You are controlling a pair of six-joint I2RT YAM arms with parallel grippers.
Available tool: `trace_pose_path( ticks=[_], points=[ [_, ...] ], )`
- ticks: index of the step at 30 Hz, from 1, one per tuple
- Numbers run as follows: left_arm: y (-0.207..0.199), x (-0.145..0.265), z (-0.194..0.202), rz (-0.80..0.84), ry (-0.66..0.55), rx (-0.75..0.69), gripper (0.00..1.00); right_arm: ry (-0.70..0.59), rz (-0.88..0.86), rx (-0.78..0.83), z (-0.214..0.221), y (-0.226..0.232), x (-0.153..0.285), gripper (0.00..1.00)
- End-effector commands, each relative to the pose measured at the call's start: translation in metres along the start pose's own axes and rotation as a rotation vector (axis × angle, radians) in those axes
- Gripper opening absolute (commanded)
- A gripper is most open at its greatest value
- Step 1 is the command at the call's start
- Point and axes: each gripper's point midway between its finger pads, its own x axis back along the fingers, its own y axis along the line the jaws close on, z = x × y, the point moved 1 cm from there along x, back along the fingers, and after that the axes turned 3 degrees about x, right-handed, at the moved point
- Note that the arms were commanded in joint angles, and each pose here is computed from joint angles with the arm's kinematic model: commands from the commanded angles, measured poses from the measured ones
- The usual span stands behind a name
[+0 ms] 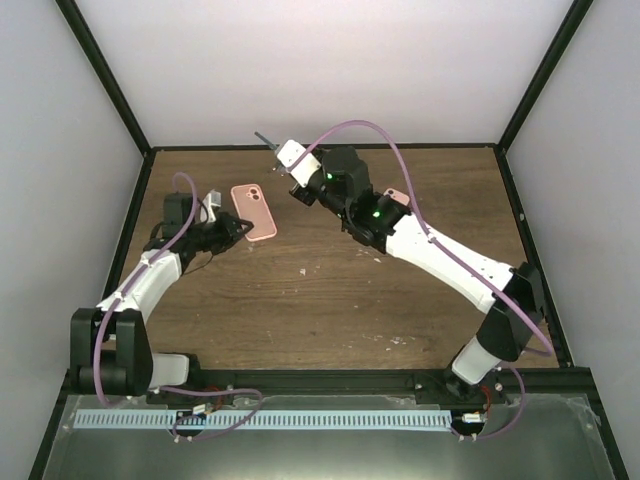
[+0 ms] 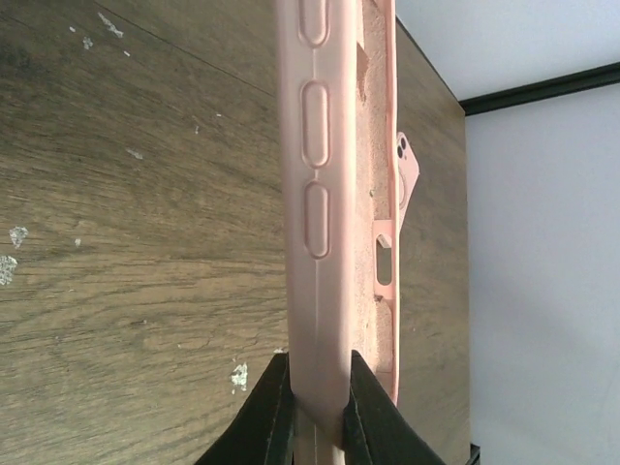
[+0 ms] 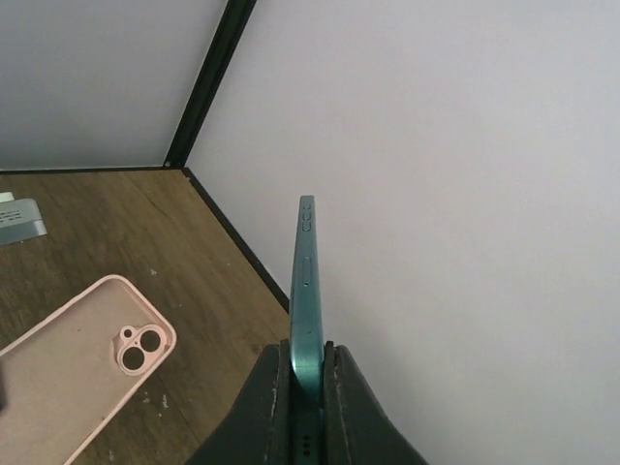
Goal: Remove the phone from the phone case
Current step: Remove the phone case from the phone, then place the phone case at the center of the board.
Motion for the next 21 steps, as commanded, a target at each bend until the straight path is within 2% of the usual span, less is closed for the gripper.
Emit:
trace_pose_path(
  ticks=[1, 5, 11, 21],
  points=[
    [-0.003, 0.0, 0.005, 0.024, 0.024, -0.07, 0.0, -0.004, 0.066, -0.024, 0.001, -0.026, 0.017, 0.01],
    [0.0, -0.019, 0.02, 0.031, 0.115, -0.073, 0.0, 0.061, 0.098, -0.035, 0.037, -0.035, 0.024, 0.01],
    [-0.006, -0.055, 0.037, 0.052, 0.242, -0.104, 0.0, 0.142, 0.238, -0.089, 0.08, -0.048, 0.043, 0.01],
    [0.02, -0.105, 0.041, 0.017, 0.339, -0.066, 0.0, 0.248, 0.218, -0.022, 0.143, -0.016, 0.056, 0.01]
  ],
)
